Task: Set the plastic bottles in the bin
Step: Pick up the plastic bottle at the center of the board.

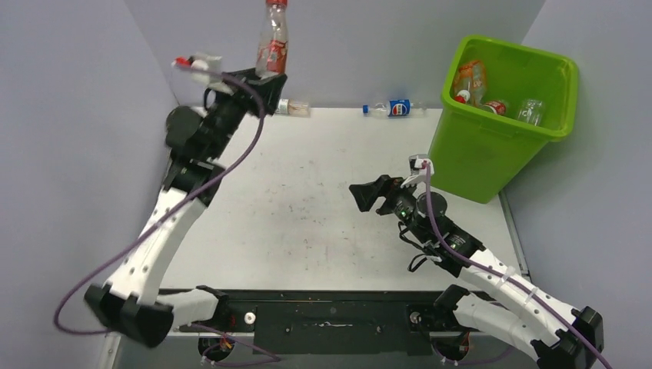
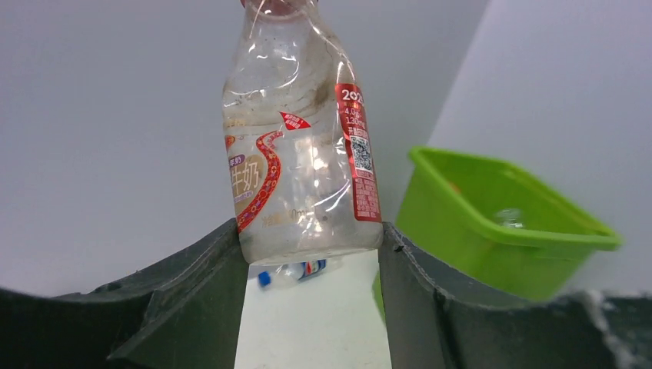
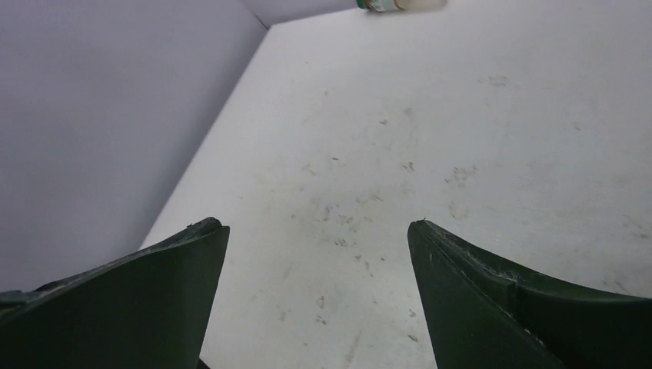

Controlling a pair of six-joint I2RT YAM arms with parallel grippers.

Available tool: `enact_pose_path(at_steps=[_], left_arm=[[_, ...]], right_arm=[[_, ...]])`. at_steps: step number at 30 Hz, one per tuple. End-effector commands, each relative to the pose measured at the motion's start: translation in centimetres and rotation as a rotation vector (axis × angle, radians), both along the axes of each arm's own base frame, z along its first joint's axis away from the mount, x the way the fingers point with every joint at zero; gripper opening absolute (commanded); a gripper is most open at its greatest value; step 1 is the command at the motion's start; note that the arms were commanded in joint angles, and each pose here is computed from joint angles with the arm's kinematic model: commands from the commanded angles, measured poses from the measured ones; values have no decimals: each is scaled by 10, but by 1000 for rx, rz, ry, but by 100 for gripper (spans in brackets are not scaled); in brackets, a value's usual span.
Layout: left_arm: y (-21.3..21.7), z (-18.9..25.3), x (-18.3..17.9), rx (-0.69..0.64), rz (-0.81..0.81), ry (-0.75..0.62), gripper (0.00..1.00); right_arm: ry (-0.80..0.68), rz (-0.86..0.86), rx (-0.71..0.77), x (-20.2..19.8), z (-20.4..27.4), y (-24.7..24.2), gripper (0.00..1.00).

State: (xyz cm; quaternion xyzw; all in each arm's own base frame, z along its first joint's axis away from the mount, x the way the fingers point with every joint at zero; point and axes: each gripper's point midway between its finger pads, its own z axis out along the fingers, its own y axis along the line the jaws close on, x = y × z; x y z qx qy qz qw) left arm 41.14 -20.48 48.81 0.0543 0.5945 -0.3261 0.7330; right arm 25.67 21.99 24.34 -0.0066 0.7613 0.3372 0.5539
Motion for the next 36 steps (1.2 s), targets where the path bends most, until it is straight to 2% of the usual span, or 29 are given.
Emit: enact_pose_path(at_steps=[1, 3, 6, 10, 12, 17, 22, 31, 36], left_arm=[[3, -10, -94, -26, -177, -113, 0], [4, -24, -135, -17, -248, -161, 0], [6, -54, -178, -31, -324, -183, 0], [7, -87, -209, -78, -381, -192, 0], [7, -98, -217, -96, -395, -195, 0], [5, -115, -219, -118, -393, -200, 0], [5, -124, -220, -106, -383, -203, 0], [3, -138, -227, -64, -392, -194, 0], [1, -139, -230, -37, -394, -196, 0]], right_arm=[[-221, 154, 285, -23, 109, 20, 90], [-276, 194, 372, -32, 137, 21, 90], [-326, 294, 492, -49, 168, 29, 90], [-367, 469, 579, -74, 189, 49, 90], [-385, 507, 552, -79, 190, 60, 90], [-321, 528, 446, -81, 165, 99, 90], [-264, 503, 444, -74, 147, 123, 90], [-331, 376, 503, -64, 151, 130, 90], [-319, 358, 501, -55, 151, 143, 90]])
